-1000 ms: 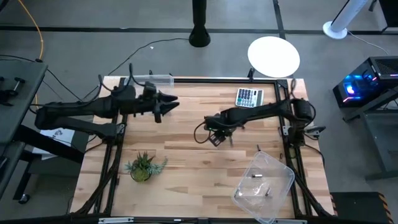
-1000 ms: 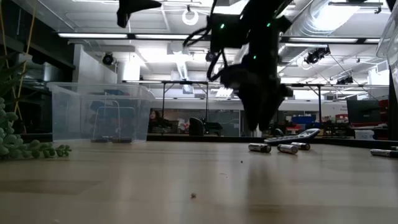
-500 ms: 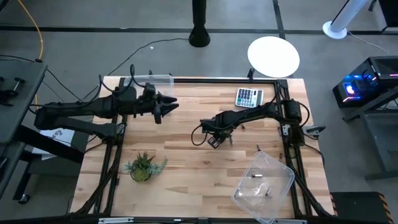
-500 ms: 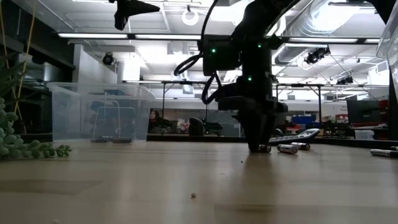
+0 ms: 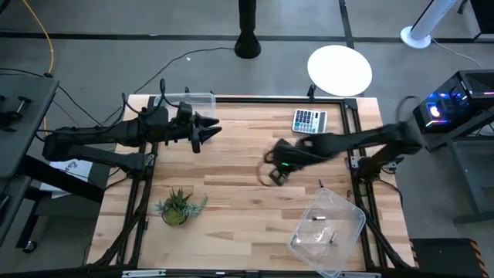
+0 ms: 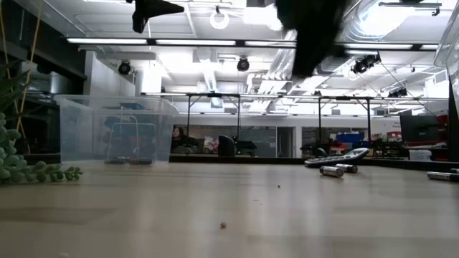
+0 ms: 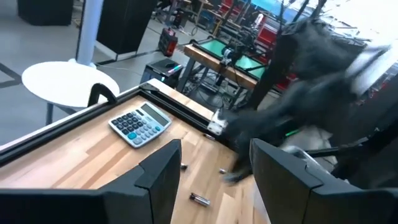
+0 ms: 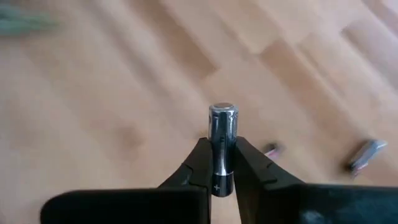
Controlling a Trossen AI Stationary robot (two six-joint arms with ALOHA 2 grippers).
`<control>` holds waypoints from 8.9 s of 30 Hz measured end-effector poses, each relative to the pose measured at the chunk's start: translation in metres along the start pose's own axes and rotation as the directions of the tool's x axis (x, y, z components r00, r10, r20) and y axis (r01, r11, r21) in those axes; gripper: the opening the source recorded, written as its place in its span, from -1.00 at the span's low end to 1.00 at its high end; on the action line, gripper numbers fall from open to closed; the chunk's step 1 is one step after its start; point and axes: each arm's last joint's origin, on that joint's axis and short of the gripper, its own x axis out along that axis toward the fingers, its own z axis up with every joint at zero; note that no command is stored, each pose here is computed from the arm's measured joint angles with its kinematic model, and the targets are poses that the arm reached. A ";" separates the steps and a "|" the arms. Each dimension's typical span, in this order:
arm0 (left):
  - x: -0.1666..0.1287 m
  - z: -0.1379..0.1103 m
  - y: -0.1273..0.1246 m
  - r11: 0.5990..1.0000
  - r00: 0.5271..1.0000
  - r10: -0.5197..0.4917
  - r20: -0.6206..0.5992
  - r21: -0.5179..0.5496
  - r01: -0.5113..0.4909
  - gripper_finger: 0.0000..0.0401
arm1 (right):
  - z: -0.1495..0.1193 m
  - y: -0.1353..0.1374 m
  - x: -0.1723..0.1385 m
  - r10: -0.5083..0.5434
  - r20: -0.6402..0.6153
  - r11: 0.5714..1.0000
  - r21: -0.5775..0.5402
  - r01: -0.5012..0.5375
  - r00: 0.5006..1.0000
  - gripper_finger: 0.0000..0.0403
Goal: Sort batteries
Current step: Put the silver battery into the bottom transparent bin, then move the bottom transparent bin to the center of the table, then put the silver battery into the bottom transparent bin
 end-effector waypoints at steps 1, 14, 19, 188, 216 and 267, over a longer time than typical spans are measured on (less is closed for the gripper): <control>0.000 0.000 0.001 1.000 1.000 0.006 0.003 0.000 -0.006 -0.08 | -0.008 0.004 -0.016 0.043 0.018 0.999 0.007 -0.044 0.999 -0.90; 0.001 0.003 0.005 0.999 0.999 0.032 0.016 -0.011 -0.032 -0.08 | -0.142 0.044 -0.083 0.125 -0.316 0.987 0.132 -0.087 0.940 -0.82; 0.000 0.003 0.005 0.999 0.999 0.032 0.016 -0.026 -0.032 -0.08 | -0.151 0.041 -0.073 -0.007 -0.422 0.989 0.132 0.069 0.906 -0.56; 0.001 0.005 0.010 0.989 1.000 0.017 0.008 -0.148 -0.016 -0.08 | -0.144 -0.090 0.062 -0.148 -0.283 0.819 0.502 0.278 0.948 -0.32; 0.001 0.005 0.010 0.985 0.999 0.034 0.016 -0.168 -0.031 -0.08 | -0.075 -0.114 0.089 -0.296 -0.113 0.818 0.482 0.313 0.948 -0.32; 0.001 0.004 0.011 0.989 0.999 0.041 0.008 -0.145 -0.040 -0.08 | -0.037 -0.016 0.029 0.296 0.538 0.885 0.157 -0.439 0.789 -0.42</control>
